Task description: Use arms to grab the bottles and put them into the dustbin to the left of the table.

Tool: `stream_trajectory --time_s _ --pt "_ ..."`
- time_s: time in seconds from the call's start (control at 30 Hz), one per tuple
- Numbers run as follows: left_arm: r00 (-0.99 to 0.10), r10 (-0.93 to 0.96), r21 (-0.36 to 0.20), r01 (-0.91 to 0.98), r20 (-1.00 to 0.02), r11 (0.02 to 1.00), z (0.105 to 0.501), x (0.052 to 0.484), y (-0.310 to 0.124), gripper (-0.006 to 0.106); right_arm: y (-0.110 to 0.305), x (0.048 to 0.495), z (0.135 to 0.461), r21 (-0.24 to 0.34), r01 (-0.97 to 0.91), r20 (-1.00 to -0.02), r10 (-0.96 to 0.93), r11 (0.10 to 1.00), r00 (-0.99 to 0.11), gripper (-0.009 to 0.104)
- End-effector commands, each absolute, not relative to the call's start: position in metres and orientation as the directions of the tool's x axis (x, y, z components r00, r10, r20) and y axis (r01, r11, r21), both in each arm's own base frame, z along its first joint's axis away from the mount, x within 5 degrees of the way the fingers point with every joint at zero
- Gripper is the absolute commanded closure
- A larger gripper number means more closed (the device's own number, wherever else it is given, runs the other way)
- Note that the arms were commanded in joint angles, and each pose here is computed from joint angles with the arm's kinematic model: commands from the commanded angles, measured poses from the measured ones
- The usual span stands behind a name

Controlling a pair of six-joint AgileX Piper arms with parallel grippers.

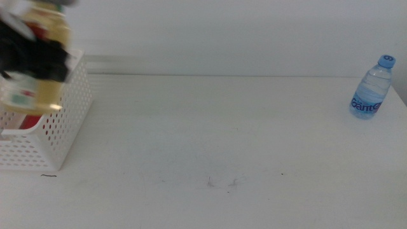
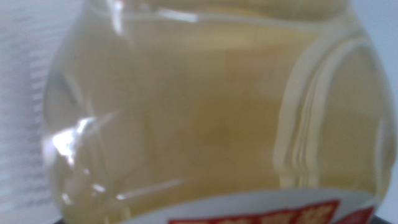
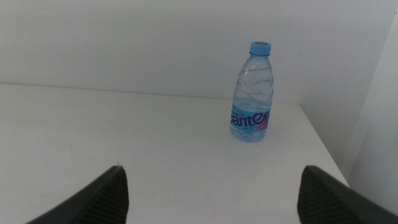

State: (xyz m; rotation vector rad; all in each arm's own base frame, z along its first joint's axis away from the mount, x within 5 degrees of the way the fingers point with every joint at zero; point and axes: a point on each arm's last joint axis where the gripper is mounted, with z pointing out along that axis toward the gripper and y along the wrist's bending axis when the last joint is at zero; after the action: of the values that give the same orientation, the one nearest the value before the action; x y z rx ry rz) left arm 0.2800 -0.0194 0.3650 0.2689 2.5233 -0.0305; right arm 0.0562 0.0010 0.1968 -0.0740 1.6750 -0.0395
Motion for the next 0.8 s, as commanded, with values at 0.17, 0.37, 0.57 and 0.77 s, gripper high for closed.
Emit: stream_trajectory --time_s 0.17,0.37,0.57,0.77 --pt "-0.886 0.129 0.081 0.104 -0.445 0.991 0.366 0.332 0.068 0.102 0.000 0.056 0.196 -0.083 -0.016 -0.992 -0.084 0.996 -0.098 0.004" --pt "-0.911 0.147 0.084 0.124 -0.385 0.989 0.328 0.371 0.087 0.102 0.000 0.056 0.196 -0.083 -0.016 -0.992 -0.084 0.996 -0.098 0.004" --pt "-0.937 0.143 0.035 0.139 -0.320 0.990 0.279 0.397 0.092 0.100 0.000 0.056 0.196 -0.083 -0.016 -0.992 -0.084 0.996 -0.098 0.004" --pt "-0.953 0.135 0.008 0.138 -0.272 0.990 0.252 0.407 0.094 0.067 0.000 0.056 0.196 -0.083 -0.016 -0.992 -0.084 0.996 -0.098 0.004"
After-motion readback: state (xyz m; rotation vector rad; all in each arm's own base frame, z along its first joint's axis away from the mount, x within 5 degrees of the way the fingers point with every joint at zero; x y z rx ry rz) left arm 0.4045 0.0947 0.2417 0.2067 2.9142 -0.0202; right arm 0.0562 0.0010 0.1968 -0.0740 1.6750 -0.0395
